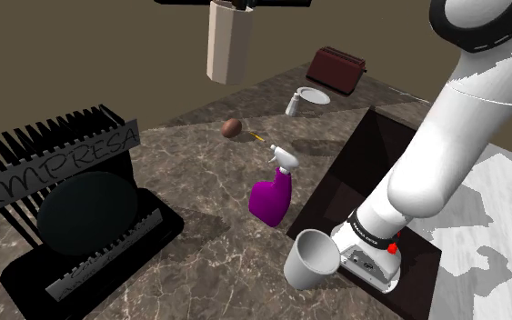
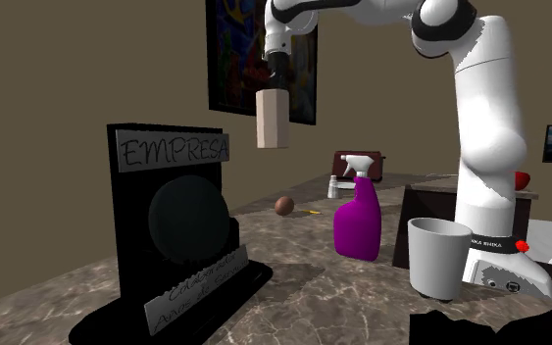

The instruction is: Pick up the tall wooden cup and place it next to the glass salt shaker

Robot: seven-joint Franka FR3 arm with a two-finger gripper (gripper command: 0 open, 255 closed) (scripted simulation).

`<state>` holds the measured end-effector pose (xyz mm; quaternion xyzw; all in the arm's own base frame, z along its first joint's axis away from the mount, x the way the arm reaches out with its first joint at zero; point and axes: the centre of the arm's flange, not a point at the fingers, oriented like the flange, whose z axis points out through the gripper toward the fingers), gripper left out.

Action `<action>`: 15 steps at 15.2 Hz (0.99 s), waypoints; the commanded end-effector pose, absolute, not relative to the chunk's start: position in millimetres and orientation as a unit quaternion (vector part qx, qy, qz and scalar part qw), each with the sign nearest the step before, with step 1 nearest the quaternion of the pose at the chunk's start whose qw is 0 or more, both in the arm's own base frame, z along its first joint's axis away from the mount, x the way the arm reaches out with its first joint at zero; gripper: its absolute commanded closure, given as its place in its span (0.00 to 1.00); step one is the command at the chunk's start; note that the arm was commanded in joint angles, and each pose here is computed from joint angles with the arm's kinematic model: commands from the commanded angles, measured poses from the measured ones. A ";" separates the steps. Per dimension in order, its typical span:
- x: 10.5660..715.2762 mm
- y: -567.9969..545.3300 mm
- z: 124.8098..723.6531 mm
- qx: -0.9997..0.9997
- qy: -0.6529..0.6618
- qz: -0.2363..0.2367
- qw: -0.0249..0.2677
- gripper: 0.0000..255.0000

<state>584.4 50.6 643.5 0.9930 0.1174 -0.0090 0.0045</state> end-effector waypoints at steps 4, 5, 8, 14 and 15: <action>563.5 -13.4 645.1 0.993 0.118 -0.009 0.004 1.00; 559.9 -26.1 645.2 0.993 0.118 -0.009 0.004 1.00; 549.0 -64.2 645.3 0.993 0.118 -0.009 0.004 1.00; 527.3 -140.4 645.5 0.993 0.118 -0.009 0.004 1.00; 523.7 -153.1 645.5 0.993 0.118 -0.009 0.004 1.00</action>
